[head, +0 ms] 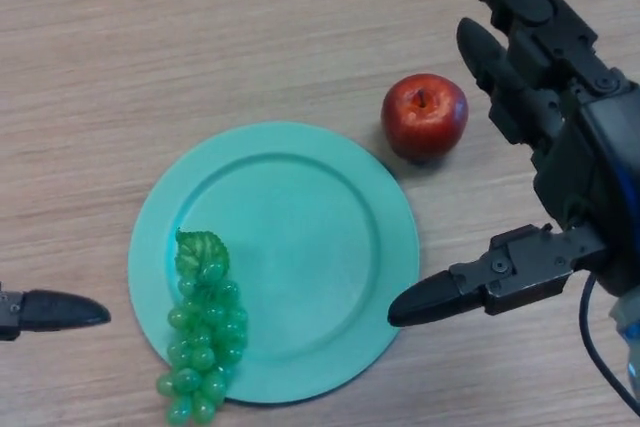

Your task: Pick up the green grapes and place it on the plate

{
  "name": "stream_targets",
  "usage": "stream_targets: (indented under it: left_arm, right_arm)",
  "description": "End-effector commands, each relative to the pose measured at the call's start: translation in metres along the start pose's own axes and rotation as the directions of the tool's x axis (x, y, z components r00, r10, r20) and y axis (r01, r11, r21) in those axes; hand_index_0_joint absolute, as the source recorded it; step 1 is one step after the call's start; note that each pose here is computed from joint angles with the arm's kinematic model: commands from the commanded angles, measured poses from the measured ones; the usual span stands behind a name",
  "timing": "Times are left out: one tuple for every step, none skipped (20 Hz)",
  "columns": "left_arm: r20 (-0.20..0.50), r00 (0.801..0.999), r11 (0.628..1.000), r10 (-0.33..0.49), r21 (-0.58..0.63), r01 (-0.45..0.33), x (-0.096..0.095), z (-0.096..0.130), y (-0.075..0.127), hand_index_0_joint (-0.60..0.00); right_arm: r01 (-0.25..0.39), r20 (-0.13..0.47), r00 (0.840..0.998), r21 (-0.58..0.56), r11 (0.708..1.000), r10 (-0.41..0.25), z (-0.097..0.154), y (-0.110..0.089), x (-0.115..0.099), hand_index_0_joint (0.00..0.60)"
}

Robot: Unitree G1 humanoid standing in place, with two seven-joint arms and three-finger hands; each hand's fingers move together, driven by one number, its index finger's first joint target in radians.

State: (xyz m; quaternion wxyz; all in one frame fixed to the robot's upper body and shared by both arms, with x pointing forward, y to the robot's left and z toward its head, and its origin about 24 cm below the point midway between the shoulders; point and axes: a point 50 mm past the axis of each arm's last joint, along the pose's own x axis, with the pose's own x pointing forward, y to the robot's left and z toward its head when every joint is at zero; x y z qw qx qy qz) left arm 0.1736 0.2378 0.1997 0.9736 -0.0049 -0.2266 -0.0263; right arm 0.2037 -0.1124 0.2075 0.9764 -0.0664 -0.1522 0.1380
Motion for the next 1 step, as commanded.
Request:
stream_targets:
  left_arm:
    - [0.124,0.991,0.998,0.040,0.034,-0.044,-0.0004,0.0248,0.0105,0.000]
  right_arm:
    - [0.022,0.234,0.972,0.003,1.000,-0.022,0.0290,-0.0021,-0.0069,0.000]
